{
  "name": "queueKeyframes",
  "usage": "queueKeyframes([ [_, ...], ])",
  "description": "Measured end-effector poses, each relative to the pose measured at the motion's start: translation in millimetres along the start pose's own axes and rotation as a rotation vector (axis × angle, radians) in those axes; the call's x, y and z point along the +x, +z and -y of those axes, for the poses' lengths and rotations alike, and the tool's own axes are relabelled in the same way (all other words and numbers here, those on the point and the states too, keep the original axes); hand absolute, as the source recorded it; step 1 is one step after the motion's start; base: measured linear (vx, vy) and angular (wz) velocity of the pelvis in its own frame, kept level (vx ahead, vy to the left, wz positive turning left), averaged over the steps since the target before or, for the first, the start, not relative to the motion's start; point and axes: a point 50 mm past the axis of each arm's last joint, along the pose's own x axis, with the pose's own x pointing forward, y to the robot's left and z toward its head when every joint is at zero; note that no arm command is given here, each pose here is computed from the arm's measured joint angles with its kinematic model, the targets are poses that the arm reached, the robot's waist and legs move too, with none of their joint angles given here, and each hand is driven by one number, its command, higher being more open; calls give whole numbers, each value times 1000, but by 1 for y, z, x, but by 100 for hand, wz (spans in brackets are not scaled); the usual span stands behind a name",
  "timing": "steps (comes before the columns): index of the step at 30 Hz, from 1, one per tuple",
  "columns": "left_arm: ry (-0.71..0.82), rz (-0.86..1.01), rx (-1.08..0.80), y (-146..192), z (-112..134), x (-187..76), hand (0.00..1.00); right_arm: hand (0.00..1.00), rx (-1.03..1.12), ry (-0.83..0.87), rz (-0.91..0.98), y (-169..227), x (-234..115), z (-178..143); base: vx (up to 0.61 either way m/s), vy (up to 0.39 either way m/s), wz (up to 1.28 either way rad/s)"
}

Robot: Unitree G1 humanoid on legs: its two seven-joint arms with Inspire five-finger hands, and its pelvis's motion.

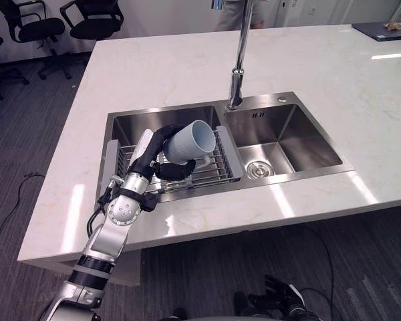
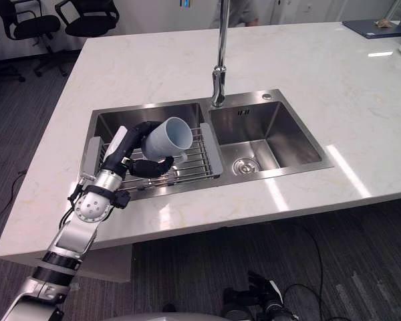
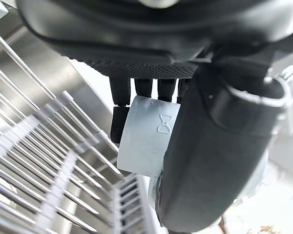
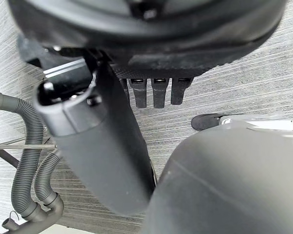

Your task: Walk over to the sink, pick up the cup, carry it to the dishwasher, place the cup inside the dishwasher, then close the dishwasher door

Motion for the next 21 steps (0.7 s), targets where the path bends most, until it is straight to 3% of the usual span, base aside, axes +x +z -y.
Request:
queueKeyframes([
  [9, 182, -26, -339, -1, 5, -38, 30, 90, 41, -35, -4, -5, -3, 2, -38, -12, -4],
  [21, 269, 57, -453, 25, 8, -70, 30, 90, 75, -63, -40, -22, -11, 3, -50, -6, -11],
])
